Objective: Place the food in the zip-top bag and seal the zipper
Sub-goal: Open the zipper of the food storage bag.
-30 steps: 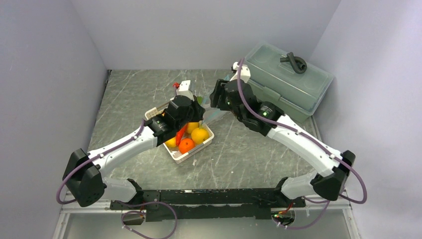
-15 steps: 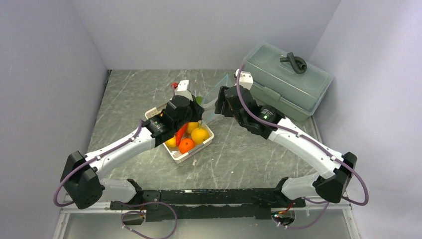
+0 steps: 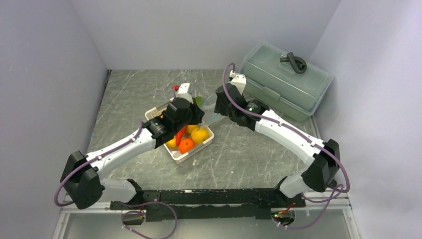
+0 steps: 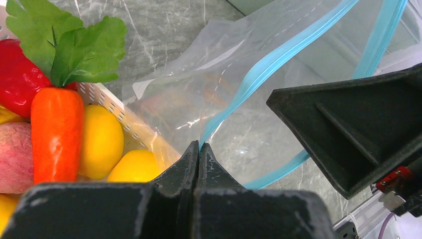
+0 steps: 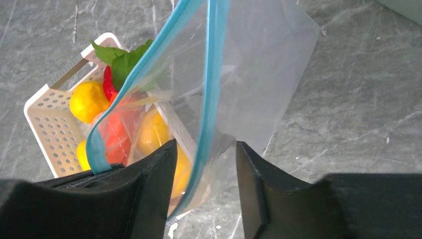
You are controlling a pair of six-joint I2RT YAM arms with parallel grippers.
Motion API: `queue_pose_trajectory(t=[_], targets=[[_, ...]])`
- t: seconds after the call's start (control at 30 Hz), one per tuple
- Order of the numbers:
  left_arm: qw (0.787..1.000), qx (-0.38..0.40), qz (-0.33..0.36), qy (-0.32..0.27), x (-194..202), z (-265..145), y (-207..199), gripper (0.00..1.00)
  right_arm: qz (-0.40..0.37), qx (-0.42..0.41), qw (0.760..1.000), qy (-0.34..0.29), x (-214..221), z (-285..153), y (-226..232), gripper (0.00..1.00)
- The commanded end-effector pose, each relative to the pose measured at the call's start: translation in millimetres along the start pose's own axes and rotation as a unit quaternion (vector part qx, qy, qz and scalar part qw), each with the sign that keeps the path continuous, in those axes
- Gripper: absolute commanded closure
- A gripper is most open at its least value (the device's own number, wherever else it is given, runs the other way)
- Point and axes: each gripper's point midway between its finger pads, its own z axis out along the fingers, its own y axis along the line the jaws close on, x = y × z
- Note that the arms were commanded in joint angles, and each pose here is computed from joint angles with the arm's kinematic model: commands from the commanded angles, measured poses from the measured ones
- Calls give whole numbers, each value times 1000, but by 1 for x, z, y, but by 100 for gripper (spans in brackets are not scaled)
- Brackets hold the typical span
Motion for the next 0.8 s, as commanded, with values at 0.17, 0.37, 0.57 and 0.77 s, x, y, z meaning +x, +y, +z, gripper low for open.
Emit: queue_pose_trajectory(t=[0.17,0.37,0.57,0.77], targets=[[999,22,-12,-20,-16,-8,-12,100,18,-14,1000,-21,-15,-5,6,79],[1000,20,-5,-18,-17,-5,-13,100,0,-15,1000,-25,-18,-9,4,100],[999,14,21,-21,-23,-4,-13,72,-35,-11,999,-16,-21,-11,3,100],[999,13,46,-20,-29,2,-17,55,-41,-22,999,-15,-22,-14,6,100]])
